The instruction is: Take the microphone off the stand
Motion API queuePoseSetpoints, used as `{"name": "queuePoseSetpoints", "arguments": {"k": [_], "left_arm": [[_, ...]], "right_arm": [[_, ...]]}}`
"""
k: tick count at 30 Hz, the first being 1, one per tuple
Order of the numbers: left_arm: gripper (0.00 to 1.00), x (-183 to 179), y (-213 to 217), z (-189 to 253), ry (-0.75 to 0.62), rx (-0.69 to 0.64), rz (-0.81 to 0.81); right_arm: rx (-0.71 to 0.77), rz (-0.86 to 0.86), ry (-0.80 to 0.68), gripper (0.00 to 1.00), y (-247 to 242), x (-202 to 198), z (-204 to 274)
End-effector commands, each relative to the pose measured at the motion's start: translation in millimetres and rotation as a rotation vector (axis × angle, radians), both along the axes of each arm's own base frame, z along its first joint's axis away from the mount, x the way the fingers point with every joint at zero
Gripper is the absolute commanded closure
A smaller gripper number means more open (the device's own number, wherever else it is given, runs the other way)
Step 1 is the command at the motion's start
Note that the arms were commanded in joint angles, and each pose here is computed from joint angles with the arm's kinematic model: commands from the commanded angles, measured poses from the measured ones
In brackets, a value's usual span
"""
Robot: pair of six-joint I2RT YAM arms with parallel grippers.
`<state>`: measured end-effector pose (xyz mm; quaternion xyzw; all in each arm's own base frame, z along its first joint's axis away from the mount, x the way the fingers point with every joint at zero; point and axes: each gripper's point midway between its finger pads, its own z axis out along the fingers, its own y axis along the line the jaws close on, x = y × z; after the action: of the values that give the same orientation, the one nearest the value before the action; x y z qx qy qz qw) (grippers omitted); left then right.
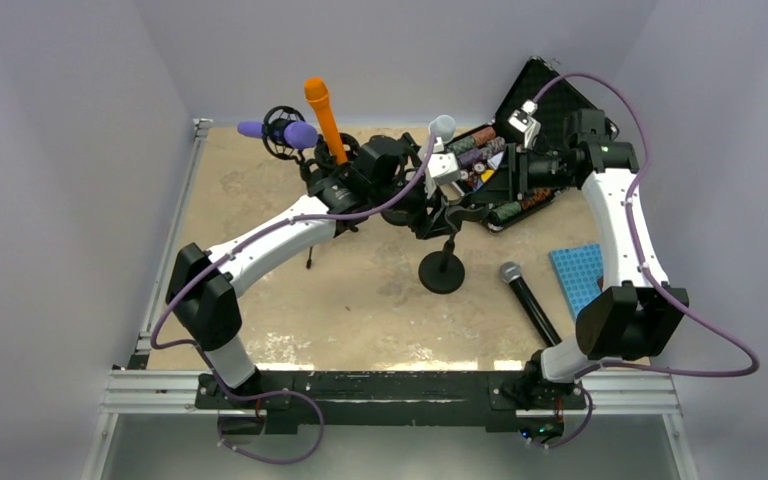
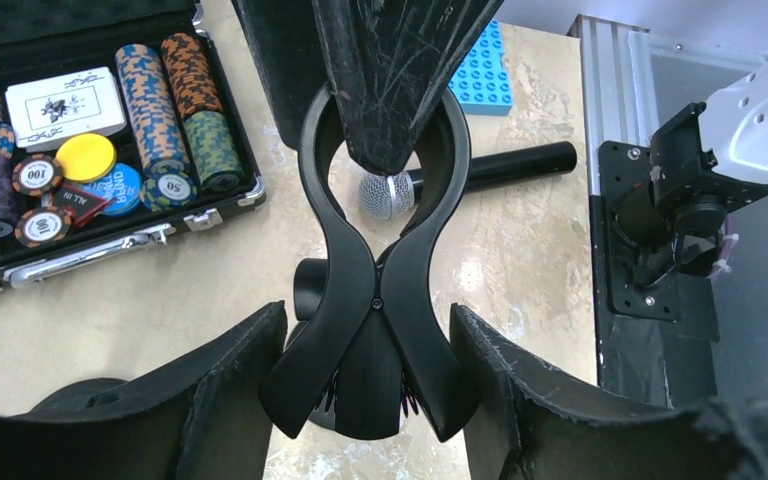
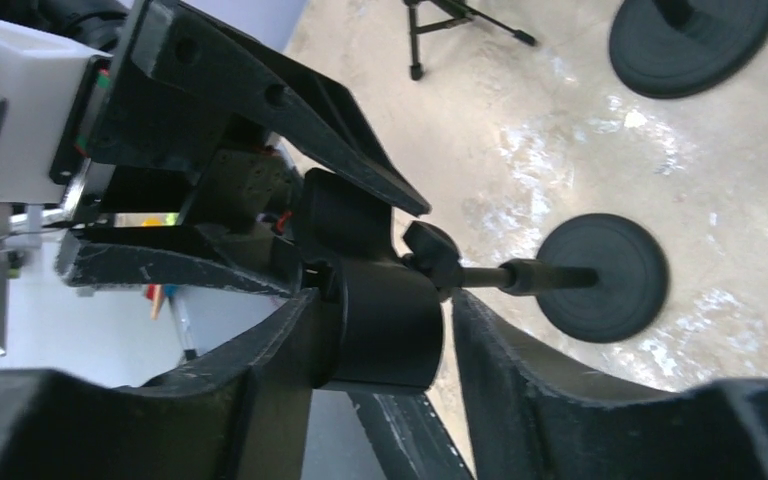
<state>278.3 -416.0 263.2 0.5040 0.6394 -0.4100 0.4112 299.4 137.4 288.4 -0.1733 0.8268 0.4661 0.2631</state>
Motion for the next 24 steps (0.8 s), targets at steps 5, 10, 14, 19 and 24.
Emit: {"name": "queuePoseSetpoints", "arguments": {"k": [5,10,14,19,24], "left_arm": [[0.5,-6.0,4.2,-5.5,0.036,0.001,-0.066],[0.53,-4.7,0.1,-23.7,0.071,0.019,-0.075],[0.55,-3.3,-0.1,-35.6,0.081,0.034,-0.072],[0.55,-4.7,2.4,-45.4,0.096,0.047,-0.07],[0.54,-1.0,3.7,-50.3,0.092,0.059,-0.052]], "right_arm": [[-0.043,0.016,0.101,0.66,0.1,-5.7,-41.6],[-0.061,0.031,0.146,0.84,3.6,-11.9,-60.4],[-0.073,0.056,0.177,0.85,10.4,-19.4,-73.3],[-0.086,0.057,0.196,0.85,9.4,-19.0,-81.6],[-0.095,0.056,0.186,0.87,8.8,-12.8,-80.8]]}}
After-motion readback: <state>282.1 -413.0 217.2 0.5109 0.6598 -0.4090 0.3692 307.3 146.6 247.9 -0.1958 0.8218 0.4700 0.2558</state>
